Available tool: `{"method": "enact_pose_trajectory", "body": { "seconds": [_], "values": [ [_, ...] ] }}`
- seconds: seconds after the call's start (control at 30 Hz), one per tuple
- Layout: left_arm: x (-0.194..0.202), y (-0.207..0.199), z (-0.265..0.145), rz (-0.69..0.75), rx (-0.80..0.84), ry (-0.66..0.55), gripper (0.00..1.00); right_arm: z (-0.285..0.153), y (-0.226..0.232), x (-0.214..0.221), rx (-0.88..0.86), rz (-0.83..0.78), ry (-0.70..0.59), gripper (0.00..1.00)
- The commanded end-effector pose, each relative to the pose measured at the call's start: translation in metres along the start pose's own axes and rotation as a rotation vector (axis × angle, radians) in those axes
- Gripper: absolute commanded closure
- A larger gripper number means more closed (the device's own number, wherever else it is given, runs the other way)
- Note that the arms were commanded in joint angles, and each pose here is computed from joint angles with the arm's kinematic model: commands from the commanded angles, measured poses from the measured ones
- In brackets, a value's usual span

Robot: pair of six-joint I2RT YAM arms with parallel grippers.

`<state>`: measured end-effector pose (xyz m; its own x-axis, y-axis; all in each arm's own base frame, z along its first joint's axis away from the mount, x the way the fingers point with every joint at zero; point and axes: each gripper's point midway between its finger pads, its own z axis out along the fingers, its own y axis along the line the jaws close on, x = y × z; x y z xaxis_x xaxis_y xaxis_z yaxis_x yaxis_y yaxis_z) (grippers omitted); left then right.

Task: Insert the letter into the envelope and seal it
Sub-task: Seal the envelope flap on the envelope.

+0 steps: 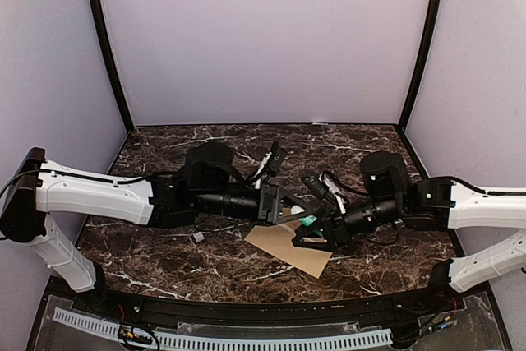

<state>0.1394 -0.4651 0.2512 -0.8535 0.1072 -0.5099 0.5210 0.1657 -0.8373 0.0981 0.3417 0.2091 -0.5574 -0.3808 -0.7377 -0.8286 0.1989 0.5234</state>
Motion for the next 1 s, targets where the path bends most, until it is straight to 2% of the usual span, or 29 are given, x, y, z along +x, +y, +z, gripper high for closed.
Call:
{"method": "enact_pose_trajectory", "body": {
  "seconds": [0.0, 0.27, 0.5, 0.83, 0.97],
  "values": [
    [-0.003, -0.013, 0.002, 0.039, 0.015, 0.023, 0.99, -0.001, 0.009, -0.010, -0.028, -0.031, -0.016, 0.61],
    [0.001, -0.010, 0.006, 0.039, 0.006, 0.048, 0.99, -0.001, 0.007, -0.012, -0.018, -0.030, -0.032, 0.75],
    [0.004, -0.011, 0.007, 0.041, 0.006, 0.066, 1.00, -0.003, 0.006, -0.013, -0.004, -0.034, -0.041, 0.63],
    [0.009, -0.019, 0.002, 0.052, 0.018, 0.096, 1.00, -0.012, 0.001, -0.011, 0.047, -0.061, -0.041, 0.53],
    [0.010, -0.021, 0.002, 0.051, 0.031, 0.092, 1.00, -0.011, 0.006, -0.011, 0.015, -0.065, -0.040, 0.52]
  ]
}}
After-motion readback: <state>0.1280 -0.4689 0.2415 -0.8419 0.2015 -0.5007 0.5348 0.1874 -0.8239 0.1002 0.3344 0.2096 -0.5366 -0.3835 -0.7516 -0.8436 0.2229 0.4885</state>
